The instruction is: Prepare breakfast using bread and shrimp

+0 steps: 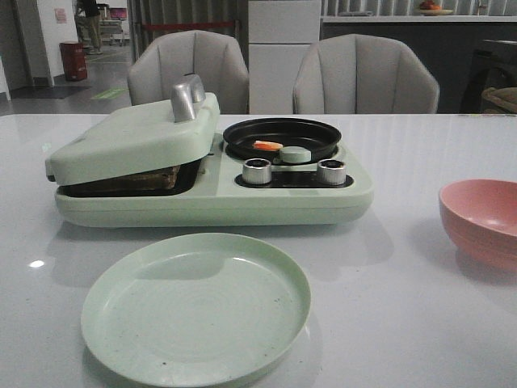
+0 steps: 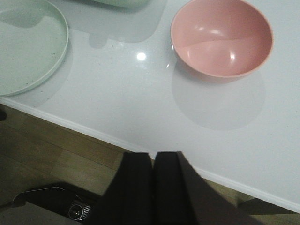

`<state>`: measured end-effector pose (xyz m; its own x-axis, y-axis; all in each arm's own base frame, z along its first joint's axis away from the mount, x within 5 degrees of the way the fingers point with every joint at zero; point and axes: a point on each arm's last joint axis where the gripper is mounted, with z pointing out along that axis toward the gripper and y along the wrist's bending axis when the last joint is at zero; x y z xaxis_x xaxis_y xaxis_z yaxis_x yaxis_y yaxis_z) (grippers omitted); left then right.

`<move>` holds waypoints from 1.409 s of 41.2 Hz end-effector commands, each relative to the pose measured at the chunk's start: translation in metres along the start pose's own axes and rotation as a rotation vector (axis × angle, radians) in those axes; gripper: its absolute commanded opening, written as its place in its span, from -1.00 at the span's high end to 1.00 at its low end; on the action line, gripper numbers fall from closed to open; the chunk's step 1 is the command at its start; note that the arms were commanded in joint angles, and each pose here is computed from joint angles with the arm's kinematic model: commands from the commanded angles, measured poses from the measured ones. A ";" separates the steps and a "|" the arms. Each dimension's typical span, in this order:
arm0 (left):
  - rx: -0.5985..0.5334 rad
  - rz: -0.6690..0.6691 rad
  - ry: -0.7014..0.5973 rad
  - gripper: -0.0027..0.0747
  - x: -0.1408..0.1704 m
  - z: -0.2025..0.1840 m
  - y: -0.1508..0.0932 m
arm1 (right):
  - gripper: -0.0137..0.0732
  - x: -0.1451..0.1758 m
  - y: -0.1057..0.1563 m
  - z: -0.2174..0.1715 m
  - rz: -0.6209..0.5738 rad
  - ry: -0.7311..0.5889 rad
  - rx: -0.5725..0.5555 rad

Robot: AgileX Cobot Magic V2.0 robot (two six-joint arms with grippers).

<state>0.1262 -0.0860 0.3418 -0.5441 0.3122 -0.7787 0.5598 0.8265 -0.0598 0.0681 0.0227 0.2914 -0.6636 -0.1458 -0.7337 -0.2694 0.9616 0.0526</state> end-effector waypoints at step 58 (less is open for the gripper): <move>-0.471 -0.154 -0.731 0.67 0.173 0.007 0.035 | 0.65 -0.012 0.000 -0.005 -0.004 -0.083 0.001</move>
<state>0.0557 -0.0067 0.2003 -0.0537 -0.0490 -0.9974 0.1112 0.9923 -0.0548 0.0681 0.0227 0.2914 -0.6638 -0.1451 -0.7337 -0.2689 0.9617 0.0531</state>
